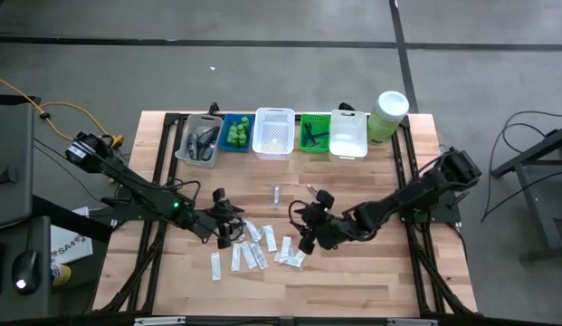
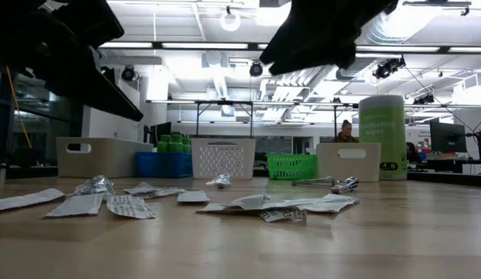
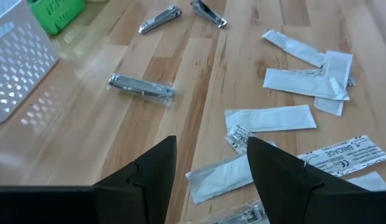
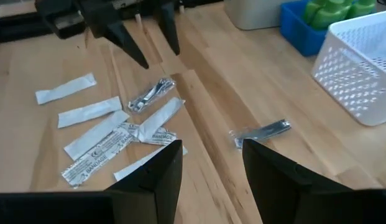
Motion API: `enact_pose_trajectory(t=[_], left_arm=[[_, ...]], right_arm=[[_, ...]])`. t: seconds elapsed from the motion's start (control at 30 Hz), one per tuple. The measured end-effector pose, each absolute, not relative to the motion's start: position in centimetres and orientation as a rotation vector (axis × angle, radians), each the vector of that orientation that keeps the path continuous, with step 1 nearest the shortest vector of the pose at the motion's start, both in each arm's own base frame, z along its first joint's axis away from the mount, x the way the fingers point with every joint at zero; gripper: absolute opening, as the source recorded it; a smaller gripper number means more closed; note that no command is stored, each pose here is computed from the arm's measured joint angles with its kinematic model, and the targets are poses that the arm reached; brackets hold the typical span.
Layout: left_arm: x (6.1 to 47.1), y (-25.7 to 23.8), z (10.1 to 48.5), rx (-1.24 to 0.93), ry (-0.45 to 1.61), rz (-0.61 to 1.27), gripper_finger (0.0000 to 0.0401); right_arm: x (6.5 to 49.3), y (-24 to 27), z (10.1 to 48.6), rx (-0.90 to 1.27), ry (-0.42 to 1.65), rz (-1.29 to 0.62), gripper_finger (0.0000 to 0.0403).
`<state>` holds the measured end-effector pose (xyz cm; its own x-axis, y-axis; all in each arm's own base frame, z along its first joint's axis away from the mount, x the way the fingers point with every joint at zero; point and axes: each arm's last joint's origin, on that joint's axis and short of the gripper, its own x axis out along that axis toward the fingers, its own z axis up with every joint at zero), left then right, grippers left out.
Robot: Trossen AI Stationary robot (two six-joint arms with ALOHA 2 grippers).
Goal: Pick & Place Travel size toiletries
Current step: Put the bandage into the right white bin
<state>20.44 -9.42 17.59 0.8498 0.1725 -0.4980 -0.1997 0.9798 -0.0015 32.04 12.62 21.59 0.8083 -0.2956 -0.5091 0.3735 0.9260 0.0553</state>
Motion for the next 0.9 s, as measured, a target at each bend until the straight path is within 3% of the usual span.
enact_pose_trajectory(t=[0.3,0.9], left_arm=[[20.1,-8.8,16.7,-0.036,0.51,0.235,0.0195],[19.6,-5.3,14.4,-0.103,0.548,0.244,0.0195]], right_arm=[[33.3,13.4,20.3,0.154,0.511,-0.254,0.0161],[33.1,13.3,20.1,0.114,0.549,-0.244,0.0161]])
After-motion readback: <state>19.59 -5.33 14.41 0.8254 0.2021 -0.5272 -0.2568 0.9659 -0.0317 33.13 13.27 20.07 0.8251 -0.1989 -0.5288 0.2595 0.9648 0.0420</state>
